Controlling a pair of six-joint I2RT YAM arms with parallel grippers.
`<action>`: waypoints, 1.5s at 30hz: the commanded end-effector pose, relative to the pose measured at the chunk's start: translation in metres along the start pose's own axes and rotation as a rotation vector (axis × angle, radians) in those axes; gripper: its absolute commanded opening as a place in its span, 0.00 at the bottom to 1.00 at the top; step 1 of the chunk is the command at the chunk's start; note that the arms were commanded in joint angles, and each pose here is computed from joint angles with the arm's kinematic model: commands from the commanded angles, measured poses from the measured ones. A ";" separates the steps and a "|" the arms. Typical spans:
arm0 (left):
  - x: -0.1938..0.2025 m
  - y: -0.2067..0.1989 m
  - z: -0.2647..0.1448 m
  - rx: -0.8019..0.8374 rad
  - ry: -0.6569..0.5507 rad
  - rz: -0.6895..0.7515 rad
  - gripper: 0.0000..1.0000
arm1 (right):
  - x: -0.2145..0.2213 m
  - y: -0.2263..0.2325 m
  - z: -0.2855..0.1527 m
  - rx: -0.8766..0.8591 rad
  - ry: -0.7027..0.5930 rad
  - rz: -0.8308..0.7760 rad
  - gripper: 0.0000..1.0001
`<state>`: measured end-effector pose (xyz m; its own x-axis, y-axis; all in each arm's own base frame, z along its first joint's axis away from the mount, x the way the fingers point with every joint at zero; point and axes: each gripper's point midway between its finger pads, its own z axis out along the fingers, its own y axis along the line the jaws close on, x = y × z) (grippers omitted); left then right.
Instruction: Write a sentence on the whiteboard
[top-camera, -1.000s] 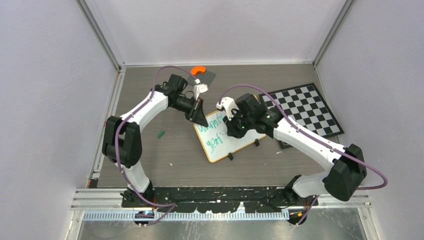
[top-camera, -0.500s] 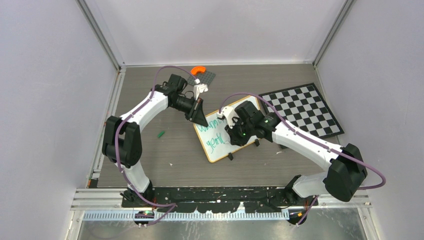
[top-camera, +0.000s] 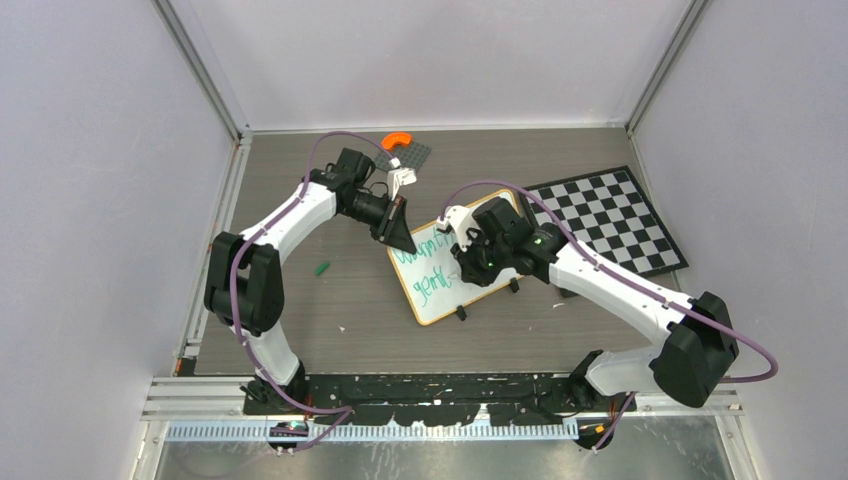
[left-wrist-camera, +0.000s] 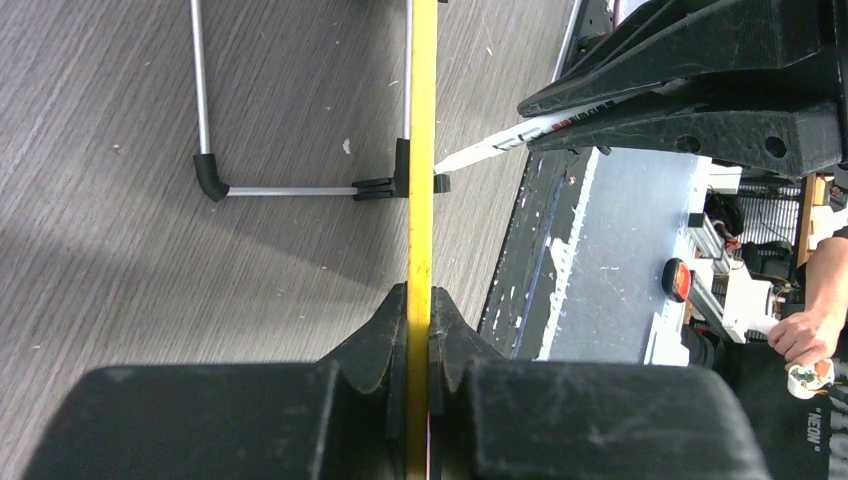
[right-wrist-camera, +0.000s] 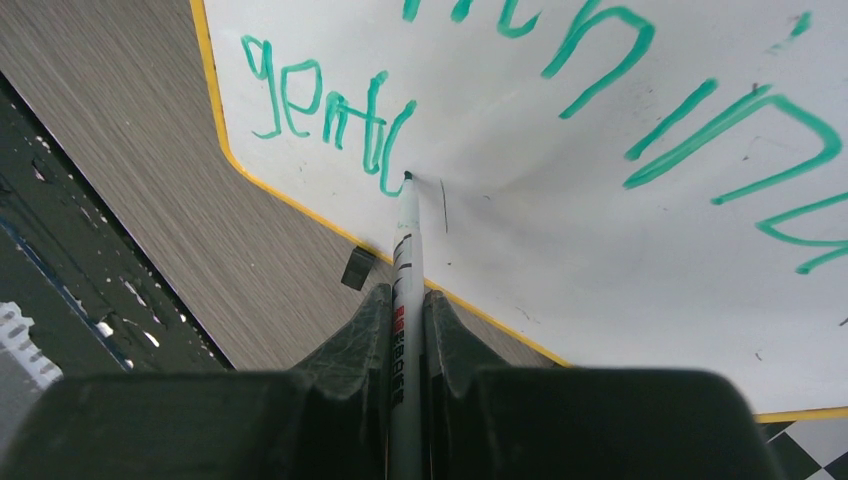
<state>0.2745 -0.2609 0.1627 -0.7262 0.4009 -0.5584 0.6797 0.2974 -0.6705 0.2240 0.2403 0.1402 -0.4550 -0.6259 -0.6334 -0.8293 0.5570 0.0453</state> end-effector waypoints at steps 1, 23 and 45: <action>-0.008 -0.008 -0.007 -0.018 -0.021 0.043 0.00 | -0.023 -0.007 -0.002 0.024 -0.065 -0.013 0.00; -0.008 -0.008 -0.006 -0.018 -0.020 0.042 0.00 | -0.037 -0.019 -0.006 0.034 -0.078 -0.002 0.00; -0.006 -0.006 -0.006 -0.020 -0.015 0.040 0.00 | 0.007 -0.013 -0.006 0.037 0.015 -0.017 0.00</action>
<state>0.2746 -0.2608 0.1625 -0.7257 0.4013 -0.5588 0.6804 0.2981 -0.6695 0.2192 0.2318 0.1265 -0.4695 -0.6587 -0.5879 -0.8355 0.5468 0.0544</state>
